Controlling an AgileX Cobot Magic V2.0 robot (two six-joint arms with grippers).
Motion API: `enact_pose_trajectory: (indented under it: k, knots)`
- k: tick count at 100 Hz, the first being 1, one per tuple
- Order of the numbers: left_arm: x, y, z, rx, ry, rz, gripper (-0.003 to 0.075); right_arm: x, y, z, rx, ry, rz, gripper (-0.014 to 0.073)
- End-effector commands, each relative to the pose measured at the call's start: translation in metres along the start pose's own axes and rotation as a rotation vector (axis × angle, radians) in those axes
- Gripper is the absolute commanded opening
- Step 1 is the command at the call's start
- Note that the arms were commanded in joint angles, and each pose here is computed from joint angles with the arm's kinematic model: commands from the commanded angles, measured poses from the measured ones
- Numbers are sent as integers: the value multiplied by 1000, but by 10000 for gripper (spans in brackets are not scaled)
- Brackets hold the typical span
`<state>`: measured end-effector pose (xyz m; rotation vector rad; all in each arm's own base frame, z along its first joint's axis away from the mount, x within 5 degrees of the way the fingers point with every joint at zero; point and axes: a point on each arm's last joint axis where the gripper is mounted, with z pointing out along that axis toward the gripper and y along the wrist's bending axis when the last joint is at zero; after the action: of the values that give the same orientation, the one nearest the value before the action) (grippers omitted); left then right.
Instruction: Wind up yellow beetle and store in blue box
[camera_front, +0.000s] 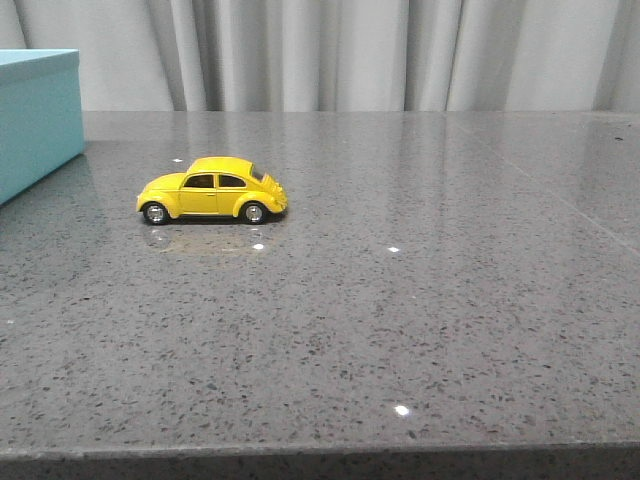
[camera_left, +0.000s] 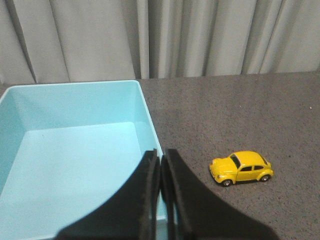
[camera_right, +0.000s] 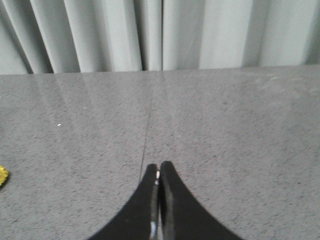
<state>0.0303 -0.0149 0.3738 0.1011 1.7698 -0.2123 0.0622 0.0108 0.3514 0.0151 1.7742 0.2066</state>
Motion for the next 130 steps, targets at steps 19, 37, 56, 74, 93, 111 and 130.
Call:
enact_pose_trajectory:
  k: [19, 37, 56, 74, 93, 111, 130]
  knots:
    - [-27, -1, 25, 28, 149, -23, -19, -22, 7, 13, -55, 25, 100, -68]
    - [-27, 1, 41, 26, 209, -33, -18, -24, 7, 15, -54, 15, 102, -68]
    - [-27, 1, 42, 26, 212, -34, 38, -22, 7, 14, -55, 32, 87, -27]
    - [-27, 1, 42, 27, 214, -34, 353, -22, 7, 14, -55, 33, 87, 291]
    - [-27, 1, 42, 26, 211, -34, 482, -23, 7, 14, -54, 23, 87, 580]
    - [-27, 1, 42, 26, 211, -34, 482, -26, 7, 15, -52, -9, 88, 582]
    - [-27, 1, 42, 26, 211, -34, 482, -29, 9, 14, -76, -41, 61, 582]
